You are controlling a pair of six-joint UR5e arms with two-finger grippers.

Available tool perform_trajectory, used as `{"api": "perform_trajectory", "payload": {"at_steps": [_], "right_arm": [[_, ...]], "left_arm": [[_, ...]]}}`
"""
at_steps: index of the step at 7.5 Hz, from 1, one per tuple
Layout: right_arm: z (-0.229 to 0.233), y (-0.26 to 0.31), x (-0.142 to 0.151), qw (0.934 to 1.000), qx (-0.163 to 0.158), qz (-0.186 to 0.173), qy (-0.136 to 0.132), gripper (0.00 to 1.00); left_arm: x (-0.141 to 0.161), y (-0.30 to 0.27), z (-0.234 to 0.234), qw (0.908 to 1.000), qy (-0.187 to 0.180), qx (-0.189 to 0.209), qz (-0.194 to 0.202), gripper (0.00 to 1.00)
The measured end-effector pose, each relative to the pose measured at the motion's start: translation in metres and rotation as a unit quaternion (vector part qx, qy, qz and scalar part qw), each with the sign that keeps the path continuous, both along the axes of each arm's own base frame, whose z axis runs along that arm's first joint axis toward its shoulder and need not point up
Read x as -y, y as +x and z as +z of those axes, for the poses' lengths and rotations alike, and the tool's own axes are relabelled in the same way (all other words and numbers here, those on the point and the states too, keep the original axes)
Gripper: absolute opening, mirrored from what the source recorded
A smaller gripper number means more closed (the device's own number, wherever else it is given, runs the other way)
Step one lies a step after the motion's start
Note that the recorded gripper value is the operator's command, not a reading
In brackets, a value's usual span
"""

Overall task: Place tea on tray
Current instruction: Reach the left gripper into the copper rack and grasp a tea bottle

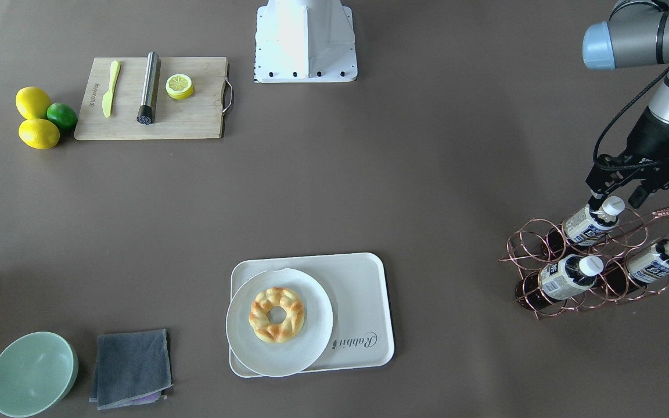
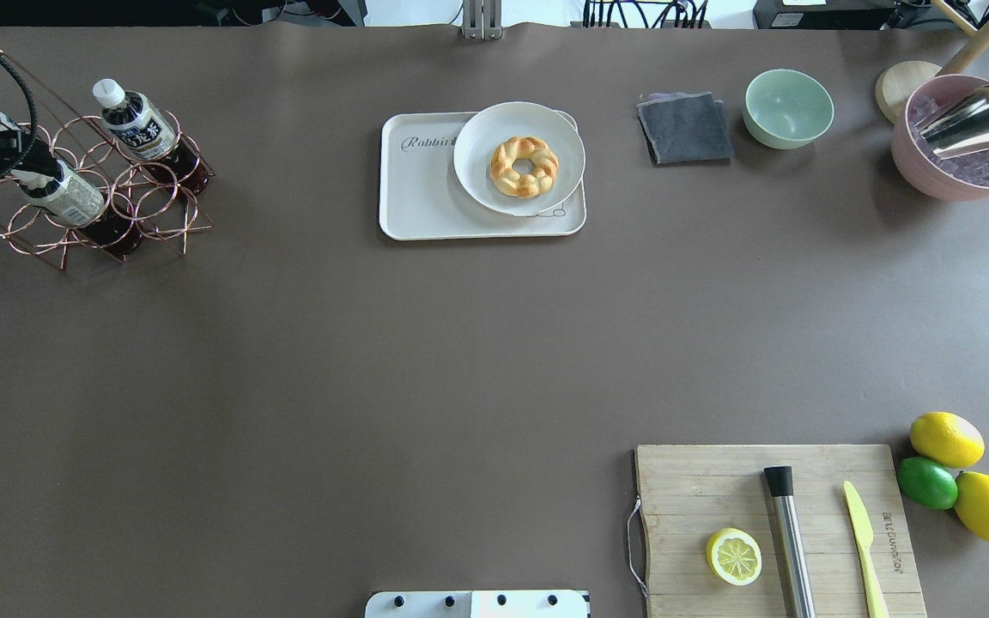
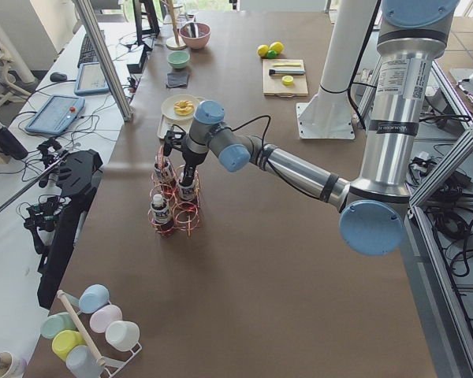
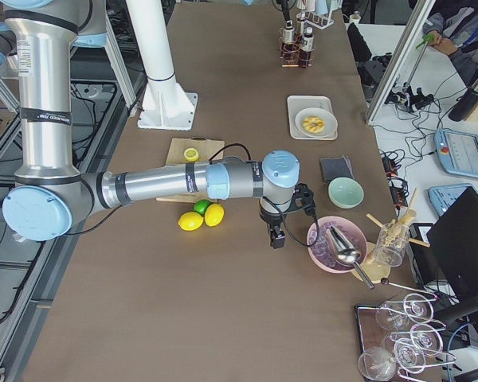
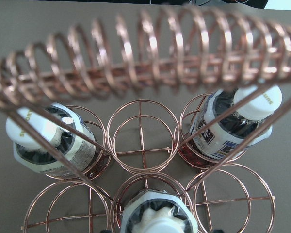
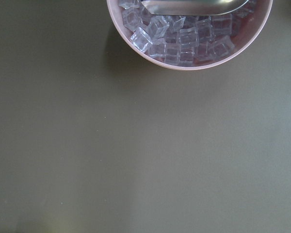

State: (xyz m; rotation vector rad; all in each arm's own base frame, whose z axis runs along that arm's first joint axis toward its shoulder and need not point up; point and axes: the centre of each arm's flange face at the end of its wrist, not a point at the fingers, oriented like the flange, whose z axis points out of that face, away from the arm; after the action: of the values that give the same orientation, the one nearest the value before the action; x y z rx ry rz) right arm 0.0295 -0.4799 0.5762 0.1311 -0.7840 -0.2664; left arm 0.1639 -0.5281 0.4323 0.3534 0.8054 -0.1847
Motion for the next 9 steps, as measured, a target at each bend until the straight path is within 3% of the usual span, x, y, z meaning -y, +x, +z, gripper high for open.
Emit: {"api": "perform_trajectory", "payload": {"at_steps": [1,2,7,9], "right_arm": [[-0.001,0.000,0.000,1.0000,0.002,0.000,0.000,1.00],[-0.002,-0.001,0.000,1.0000,0.005,-0.001,0.001,1.00],[-0.001,0.000,-0.001,1.0000,0.007,0.000,-0.001,1.00],[0.002,0.000,-0.003,1.0000,0.007,0.000,-0.004,1.00]], "left_arm": [[0.000,0.000,0.001,1.0000,-0.002,0.000,-0.001,0.10],[0.000,0.000,0.001,1.0000,-0.003,-0.001,-0.002,0.00],[-0.003,-0.012,-0.020,0.9999,0.014,-0.006,-0.005,0.00],[-0.005,-0.046,-0.054,0.9994,0.028,0.021,-0.001,0.00]]}}
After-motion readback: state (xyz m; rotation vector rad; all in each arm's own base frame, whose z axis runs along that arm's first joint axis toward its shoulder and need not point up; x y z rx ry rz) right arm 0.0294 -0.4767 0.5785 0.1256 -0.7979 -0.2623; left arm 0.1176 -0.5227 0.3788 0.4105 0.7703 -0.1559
